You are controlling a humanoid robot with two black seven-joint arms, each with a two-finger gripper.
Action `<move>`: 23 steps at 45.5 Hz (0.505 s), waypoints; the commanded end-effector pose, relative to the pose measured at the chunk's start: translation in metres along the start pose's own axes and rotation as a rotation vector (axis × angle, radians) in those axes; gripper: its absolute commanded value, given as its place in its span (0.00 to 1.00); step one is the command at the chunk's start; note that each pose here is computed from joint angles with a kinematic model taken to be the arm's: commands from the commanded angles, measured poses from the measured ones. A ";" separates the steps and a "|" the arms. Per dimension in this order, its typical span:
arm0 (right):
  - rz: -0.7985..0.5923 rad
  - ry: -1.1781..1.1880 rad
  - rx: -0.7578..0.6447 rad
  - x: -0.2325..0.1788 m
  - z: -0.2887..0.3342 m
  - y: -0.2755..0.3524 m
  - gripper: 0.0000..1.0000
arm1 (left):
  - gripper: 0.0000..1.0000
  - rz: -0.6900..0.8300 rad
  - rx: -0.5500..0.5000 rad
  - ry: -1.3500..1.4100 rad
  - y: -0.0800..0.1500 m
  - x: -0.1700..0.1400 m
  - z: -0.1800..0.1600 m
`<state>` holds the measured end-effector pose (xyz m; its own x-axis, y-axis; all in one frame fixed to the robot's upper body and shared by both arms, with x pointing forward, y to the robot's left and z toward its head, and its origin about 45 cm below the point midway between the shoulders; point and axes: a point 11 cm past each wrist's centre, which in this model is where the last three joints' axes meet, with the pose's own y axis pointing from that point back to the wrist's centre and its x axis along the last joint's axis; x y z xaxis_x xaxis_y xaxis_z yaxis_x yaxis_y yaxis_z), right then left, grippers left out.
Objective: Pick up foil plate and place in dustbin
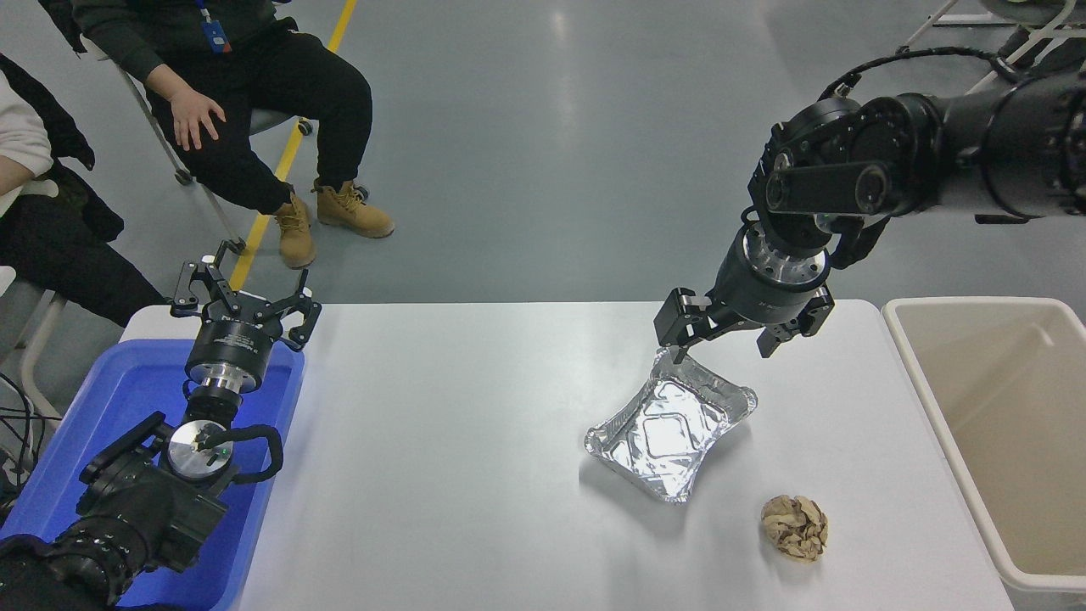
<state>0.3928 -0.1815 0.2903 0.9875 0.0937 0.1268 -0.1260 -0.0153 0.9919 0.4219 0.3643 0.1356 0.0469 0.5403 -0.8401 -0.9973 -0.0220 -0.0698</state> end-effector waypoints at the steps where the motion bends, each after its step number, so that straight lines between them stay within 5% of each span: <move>1: 0.016 -0.007 0.004 0.006 0.001 -0.002 1.00 | 0.99 0.001 0.000 0.000 0.000 0.000 0.000; 23: 0.020 -0.059 0.021 0.013 0.017 -0.026 1.00 | 0.99 0.001 -0.001 -0.002 0.000 0.000 0.001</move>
<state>0.4067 -0.1876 0.2775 0.9870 0.0637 0.1477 -0.1459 -0.0319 0.9888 0.4218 0.3645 0.1355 0.0465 0.5405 -0.8400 -0.9973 -0.0223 -0.0696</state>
